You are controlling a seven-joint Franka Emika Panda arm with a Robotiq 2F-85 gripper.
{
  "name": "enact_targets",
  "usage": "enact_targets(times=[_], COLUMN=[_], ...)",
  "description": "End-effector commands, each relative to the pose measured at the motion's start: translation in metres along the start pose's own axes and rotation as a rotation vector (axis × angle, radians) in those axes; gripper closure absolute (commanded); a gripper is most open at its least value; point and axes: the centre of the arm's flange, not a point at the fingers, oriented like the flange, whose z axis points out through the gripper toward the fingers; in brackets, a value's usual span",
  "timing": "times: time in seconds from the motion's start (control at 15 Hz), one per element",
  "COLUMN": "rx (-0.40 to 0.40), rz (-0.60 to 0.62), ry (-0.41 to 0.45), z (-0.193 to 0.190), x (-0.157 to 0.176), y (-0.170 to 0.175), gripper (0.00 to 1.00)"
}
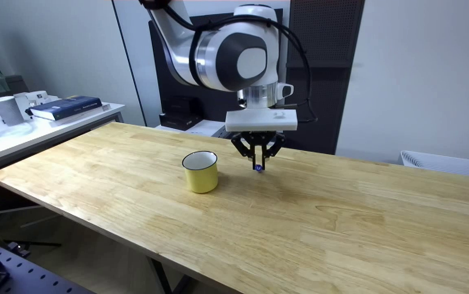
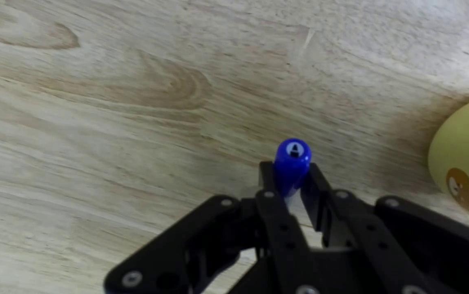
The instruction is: Pick the marker from the pot and place it on the table
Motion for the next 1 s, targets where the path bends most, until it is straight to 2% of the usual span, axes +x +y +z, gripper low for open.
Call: enact_targets(times=[0.0, 0.13, 0.27, 0.4, 0.53, 0.6, 0.87, 0.93], rx=[0.032, 0.041, 0.063, 0.075, 0.085, 0.092, 0.079, 0.077], rz=[-0.052, -0.074, -0.091, -0.104, -0.112, -0.109, -0.087, -0.069], ry=[0.009, 0.009, -0.007, -0.031, -0.050, -0.048, -0.095, -0.114], z=[0.009, 0.010, 0.010, 0.011, 0.012, 0.012, -0.012, -0.019], x=[0.011, 0.013, 0.013, 0.012, 0.012, 0.022, 0.030, 0.030], y=[0.015, 0.018, 0.018, 0.018, 0.018, -0.011, -0.054, -0.066], gripper=[0.95, 0.95, 0.53, 0.50, 0.38, 0.31, 0.05, 0.01])
